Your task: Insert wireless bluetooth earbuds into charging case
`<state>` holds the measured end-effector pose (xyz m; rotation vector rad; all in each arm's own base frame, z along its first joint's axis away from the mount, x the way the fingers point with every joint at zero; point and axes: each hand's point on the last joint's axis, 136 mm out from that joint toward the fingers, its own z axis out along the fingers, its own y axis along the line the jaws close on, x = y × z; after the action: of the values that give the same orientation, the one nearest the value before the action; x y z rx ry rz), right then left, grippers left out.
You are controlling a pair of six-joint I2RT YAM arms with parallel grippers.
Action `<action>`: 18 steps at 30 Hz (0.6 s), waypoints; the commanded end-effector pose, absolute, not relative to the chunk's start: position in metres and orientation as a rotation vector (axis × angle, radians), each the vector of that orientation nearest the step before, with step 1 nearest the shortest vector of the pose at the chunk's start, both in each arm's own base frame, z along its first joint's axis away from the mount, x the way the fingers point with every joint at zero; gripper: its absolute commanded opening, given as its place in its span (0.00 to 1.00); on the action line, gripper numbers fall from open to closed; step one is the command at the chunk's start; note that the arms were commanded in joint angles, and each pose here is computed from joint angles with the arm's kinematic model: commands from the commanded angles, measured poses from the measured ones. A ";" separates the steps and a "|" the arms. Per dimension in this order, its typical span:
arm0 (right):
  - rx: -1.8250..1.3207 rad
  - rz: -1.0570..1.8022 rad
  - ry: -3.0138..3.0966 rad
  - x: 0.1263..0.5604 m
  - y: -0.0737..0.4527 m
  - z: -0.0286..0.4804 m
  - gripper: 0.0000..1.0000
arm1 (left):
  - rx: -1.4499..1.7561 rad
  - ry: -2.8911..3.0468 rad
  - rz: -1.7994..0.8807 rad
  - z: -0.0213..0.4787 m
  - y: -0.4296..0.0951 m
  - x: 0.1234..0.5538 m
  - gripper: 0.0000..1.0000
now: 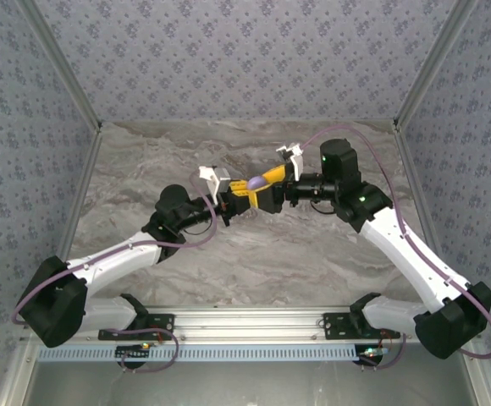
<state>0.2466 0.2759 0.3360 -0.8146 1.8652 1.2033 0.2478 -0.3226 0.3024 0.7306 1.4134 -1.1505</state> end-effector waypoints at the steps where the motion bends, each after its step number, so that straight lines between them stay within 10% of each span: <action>1: -0.735 1.070 1.895 0.261 0.260 0.341 1.00 | 0.699 1.415 -1.132 0.312 -0.321 0.253 0.00; 18: -0.084 0.829 2.081 0.320 0.150 0.284 1.00 | 0.209 2.119 -1.025 0.147 -0.281 0.317 0.00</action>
<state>0.3183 0.1611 0.2928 -0.1678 2.0409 0.8635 0.3122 -0.2890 0.1807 0.3693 1.9718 -1.0033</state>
